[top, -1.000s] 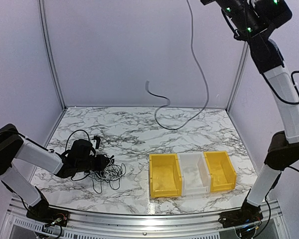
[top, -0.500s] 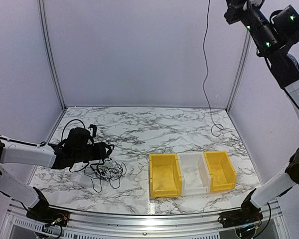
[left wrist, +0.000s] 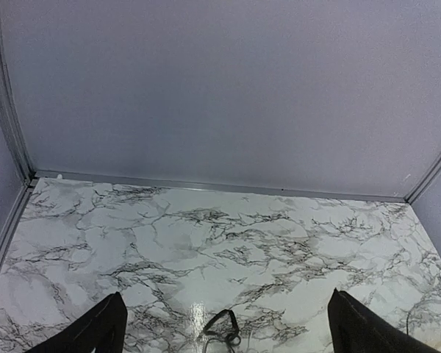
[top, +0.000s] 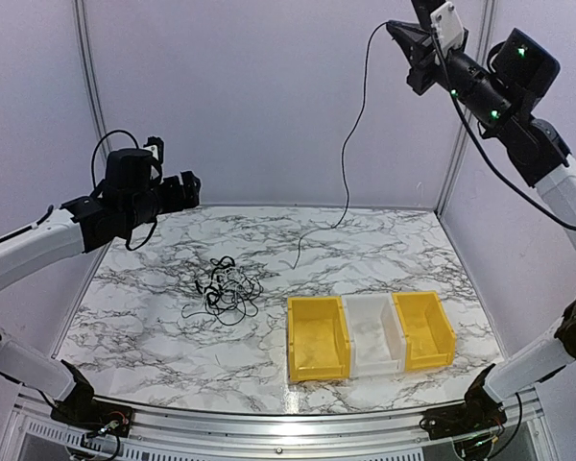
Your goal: Untangle the cables
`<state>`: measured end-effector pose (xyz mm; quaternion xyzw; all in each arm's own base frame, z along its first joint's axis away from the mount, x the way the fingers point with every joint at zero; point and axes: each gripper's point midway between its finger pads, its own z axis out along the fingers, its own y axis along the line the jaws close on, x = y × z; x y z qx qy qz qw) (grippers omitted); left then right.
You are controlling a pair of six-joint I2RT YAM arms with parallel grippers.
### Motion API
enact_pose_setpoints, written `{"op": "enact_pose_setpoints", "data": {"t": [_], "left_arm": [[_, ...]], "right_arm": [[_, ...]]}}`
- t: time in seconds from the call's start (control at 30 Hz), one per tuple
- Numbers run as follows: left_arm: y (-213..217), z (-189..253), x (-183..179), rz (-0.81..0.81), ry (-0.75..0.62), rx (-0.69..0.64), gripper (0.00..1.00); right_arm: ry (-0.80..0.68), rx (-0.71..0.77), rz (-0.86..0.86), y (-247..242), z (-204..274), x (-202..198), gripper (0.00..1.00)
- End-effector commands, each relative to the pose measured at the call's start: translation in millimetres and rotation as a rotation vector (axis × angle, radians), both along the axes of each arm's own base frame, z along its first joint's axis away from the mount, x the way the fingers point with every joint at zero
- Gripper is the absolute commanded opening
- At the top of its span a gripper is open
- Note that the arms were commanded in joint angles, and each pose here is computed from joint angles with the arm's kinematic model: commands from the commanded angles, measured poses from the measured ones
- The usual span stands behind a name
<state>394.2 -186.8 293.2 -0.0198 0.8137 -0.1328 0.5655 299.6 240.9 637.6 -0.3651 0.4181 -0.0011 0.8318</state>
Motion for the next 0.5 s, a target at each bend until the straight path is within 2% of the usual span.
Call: {"op": "enact_pose_setpoints", "data": {"t": [0.0,0.2,0.33,0.47], "left_arm": [[13.7,-1.9,-2.5,0.034,0.042,0.118,0.99],[2.3,-20.1,-6.0,-0.013,0.092,0.062,0.99],[16.9,-26.7,-2.9,0.088,0.099,0.05,0.99],[36.2,-30.9,1.2,0.209,0.091,0.064,0.99]], "right_arm": [[0.032,0.002,0.099,15.5,-1.0,-10.5,0.0],[0.065,-0.036,0.189,39.5,-12.1,-32.6,0.0],[0.12,-0.046,0.263,49.5,-21.1,-50.0,0.0],[0.209,-0.06,0.283,53.3,-45.6,-48.5,0.0]]}}
